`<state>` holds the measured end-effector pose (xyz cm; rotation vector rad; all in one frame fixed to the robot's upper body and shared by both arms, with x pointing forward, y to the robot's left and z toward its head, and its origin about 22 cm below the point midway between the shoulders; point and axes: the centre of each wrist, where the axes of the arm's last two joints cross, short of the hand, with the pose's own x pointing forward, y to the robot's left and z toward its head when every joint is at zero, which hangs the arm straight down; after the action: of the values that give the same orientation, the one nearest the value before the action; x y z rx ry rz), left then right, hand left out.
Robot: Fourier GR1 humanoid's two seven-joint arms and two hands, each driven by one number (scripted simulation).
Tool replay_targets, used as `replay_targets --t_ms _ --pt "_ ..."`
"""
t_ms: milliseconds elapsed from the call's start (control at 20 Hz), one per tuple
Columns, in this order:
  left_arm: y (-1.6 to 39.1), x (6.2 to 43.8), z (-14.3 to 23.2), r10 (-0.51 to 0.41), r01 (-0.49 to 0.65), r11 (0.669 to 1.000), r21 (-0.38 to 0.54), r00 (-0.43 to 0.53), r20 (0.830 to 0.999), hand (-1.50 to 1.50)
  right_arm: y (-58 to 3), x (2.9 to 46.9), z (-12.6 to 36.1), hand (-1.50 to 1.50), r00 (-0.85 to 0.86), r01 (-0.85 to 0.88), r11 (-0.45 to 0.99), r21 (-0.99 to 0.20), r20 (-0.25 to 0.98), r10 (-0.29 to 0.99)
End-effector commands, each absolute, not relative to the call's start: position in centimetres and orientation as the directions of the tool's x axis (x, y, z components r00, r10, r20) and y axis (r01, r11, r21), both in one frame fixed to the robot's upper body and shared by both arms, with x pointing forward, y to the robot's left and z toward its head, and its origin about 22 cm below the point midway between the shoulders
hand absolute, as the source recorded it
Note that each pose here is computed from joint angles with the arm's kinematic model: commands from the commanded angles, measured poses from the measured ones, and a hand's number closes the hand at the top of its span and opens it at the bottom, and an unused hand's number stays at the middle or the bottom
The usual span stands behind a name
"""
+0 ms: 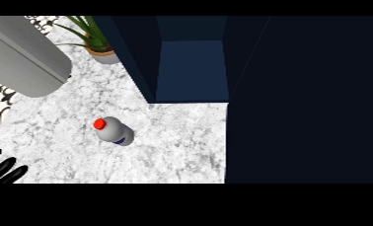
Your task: Pick up the bottled water, place it into the cabinet and close the cabinet
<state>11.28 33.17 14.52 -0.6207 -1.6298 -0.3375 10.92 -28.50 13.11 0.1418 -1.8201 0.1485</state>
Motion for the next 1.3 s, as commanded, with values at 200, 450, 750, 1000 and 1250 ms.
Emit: replay_targets --t_ms 200,450,750,1000,1250 --pt "34.9 12.1 13.7 0.150 0.546 0.832 -0.099 -0.050 0.987 -1.50 -27.4 7.4 16.5 -1.50 -0.315 -0.248 0.967 0.055 0.940 -0.134" --pt "35.0 15.0 11.7 0.102 0.523 0.850 -0.062 -0.048 0.994 -1.50 -28.7 7.7 16.0 -1.50 -0.322 -0.256 0.966 0.048 0.937 -0.132" --pt "33.4 18.2 8.7 0.051 0.542 0.841 -0.004 -0.072 0.996 -1.50 -28.5 7.6 15.7 -1.50 -0.310 -0.268 0.963 0.038 0.943 -0.123" --pt "32.9 20.2 6.3 0.023 0.550 0.835 0.021 -0.074 0.997 -1.50 -28.6 7.0 16.2 -1.50 -0.302 -0.292 0.955 0.052 0.942 -0.144" --pt "32.4 23.3 4.0 0.015 0.517 0.856 0.012 -0.049 0.999 -1.50 -29.0 7.0 15.5 -1.50 -0.305 -0.271 0.961 0.058 0.942 -0.143"
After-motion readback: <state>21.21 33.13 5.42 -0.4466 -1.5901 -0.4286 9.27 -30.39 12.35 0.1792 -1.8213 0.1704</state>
